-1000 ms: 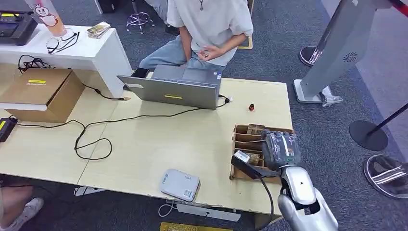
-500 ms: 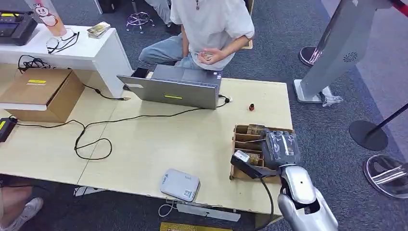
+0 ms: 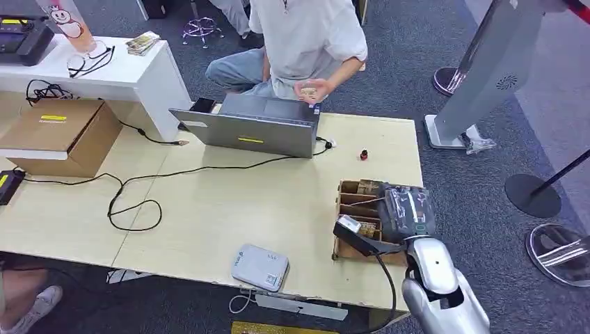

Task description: Pass the card to the sensor for recognition and then transmit it.

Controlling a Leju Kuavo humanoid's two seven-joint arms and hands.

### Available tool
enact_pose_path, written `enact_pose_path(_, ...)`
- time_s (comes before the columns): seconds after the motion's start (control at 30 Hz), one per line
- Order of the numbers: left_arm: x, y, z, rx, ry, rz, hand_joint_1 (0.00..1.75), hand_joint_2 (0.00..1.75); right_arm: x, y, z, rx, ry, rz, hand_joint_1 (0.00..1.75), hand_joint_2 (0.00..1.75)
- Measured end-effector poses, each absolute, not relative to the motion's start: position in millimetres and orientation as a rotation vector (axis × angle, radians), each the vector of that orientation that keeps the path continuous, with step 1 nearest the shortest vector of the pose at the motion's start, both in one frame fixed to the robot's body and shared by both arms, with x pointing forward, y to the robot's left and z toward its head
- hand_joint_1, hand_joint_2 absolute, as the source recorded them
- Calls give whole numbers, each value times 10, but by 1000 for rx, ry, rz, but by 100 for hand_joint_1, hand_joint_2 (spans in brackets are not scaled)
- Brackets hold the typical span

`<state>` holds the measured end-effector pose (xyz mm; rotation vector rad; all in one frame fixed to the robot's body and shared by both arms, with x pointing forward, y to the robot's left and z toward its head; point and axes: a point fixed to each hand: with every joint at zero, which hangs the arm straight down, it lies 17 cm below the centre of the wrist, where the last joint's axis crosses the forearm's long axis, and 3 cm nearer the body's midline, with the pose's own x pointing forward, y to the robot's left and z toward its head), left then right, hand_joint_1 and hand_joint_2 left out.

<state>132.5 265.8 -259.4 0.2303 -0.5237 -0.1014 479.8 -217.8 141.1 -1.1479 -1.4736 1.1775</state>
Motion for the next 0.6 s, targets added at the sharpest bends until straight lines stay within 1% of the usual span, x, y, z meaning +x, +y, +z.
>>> enact_pose_path(0.6, 1328, 2658, -2593, 229, -525, -104, 0, 0, 4821, -2153, 1595, -1167, -1513, 1157, 175, 175)
